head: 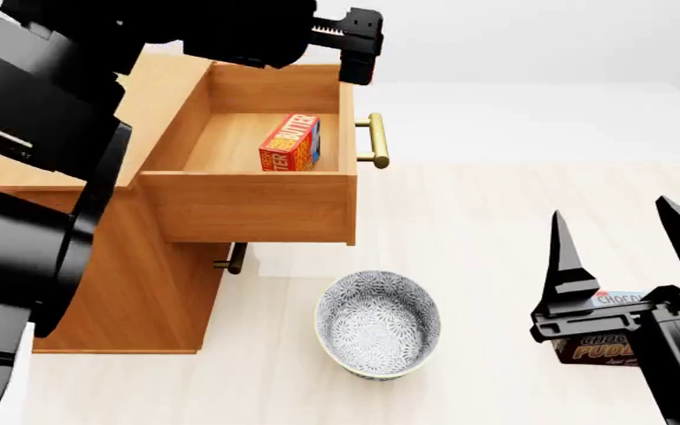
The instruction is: Put the butter at the back in the top drawer of the cabinet and close it.
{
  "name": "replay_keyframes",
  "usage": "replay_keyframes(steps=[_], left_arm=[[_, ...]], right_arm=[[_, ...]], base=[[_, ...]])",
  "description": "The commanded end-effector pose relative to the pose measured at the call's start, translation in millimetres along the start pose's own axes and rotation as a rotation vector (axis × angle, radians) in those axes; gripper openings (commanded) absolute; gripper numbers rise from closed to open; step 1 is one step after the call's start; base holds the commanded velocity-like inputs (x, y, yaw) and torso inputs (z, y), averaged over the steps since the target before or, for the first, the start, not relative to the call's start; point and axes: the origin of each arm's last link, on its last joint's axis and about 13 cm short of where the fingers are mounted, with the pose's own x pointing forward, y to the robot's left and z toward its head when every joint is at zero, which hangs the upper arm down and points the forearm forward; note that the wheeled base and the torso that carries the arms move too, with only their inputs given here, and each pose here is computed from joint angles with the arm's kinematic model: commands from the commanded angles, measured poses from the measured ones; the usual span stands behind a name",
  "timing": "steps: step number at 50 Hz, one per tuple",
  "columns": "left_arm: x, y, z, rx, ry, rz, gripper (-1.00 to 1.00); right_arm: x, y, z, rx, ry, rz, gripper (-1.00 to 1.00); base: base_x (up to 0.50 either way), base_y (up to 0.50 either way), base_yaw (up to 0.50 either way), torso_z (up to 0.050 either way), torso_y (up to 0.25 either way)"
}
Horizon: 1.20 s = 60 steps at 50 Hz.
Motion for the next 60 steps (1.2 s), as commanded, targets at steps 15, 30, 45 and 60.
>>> replay_keyframes(steps=[15, 30, 45, 60], left_arm=[[0, -89.9, -51, 0.241, -0.05, 0.158, 1.0], [10, -111.7, -81, 0.314, -0.031, 0.148, 1.0], [8, -121.1, -100, 0.369, -0.03, 0.108, 1.0], [10, -123.2, -110, 0.419, -0.049, 0.042, 1.0]], right_arm=[[5, -4.7, 1, 0.005, 0.018, -0.058, 1.0], [7, -15.2, 1, 0.037, 0.016, -0.071, 1.0], [10, -21.5, -4, 0.054, 0.022, -0.077, 1.0], [7, -23.6, -6, 0.059, 0.022, -0.079, 1.0]], base=[[0.0, 0.0, 0.0, 0.0, 0.0], [0.0, 0.0, 0.0, 0.0, 0.0], [0.0, 0.0, 0.0, 0.0, 0.0], [0.0, 0.0, 0.0, 0.0, 0.0]])
